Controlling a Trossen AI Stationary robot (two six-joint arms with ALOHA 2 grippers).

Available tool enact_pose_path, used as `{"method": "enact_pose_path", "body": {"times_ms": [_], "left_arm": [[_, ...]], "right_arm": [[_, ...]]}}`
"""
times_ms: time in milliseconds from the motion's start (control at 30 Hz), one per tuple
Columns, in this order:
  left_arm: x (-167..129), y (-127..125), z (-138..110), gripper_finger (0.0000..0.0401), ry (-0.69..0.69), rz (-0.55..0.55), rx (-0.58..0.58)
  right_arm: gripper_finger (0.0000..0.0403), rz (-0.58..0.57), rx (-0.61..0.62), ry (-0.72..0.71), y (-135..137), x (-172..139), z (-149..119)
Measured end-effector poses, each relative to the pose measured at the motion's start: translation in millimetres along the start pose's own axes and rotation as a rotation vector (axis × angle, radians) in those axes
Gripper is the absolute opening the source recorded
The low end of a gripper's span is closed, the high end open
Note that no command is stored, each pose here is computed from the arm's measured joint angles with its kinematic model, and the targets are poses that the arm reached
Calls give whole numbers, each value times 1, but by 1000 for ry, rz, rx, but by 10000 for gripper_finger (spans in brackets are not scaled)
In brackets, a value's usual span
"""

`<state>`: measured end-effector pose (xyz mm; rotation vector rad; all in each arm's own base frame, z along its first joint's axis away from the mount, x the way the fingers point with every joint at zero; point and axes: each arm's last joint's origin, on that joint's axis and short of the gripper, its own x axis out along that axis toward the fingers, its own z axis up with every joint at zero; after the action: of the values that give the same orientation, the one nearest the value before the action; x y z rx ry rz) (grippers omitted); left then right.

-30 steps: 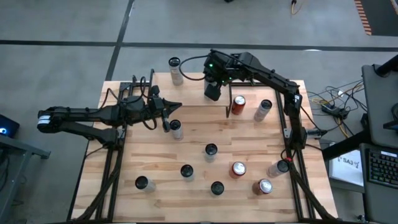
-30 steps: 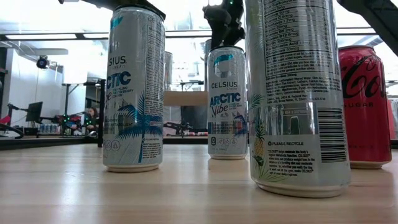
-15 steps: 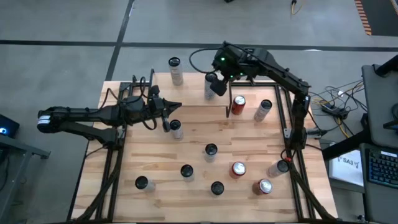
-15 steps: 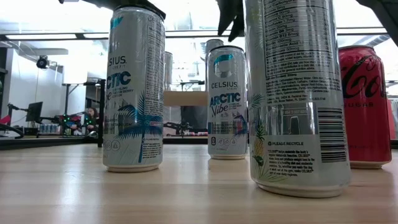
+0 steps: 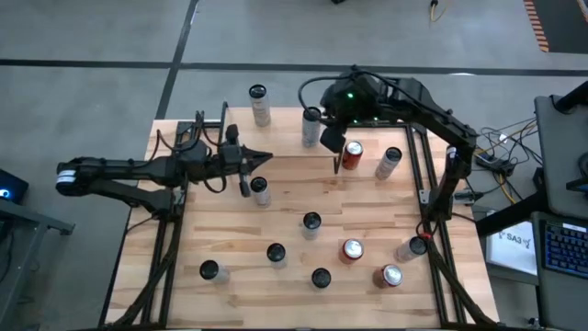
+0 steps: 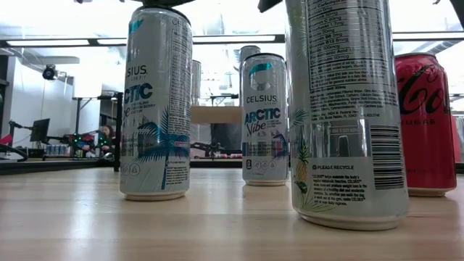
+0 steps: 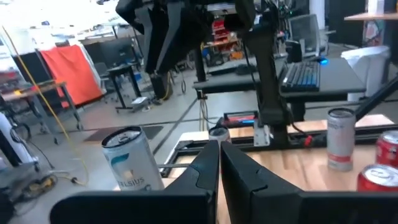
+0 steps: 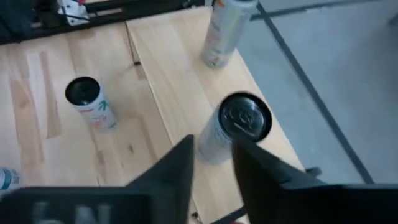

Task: Place canned beverage on shelf
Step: Put the white soda can on the shelf

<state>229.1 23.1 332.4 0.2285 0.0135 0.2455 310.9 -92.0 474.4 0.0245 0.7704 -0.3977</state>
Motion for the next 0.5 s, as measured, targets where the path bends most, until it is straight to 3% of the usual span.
{"method": "enact_pose_path", "body": {"times_ms": [167,500], "left_arm": [[9,1,6,0,17,-1,55],[55,21,32,0,213,6,263]], "right_arm": [[15,14,-52,-34,6,3,1],[13,-9,-76,-159,7,30,-26]]}}
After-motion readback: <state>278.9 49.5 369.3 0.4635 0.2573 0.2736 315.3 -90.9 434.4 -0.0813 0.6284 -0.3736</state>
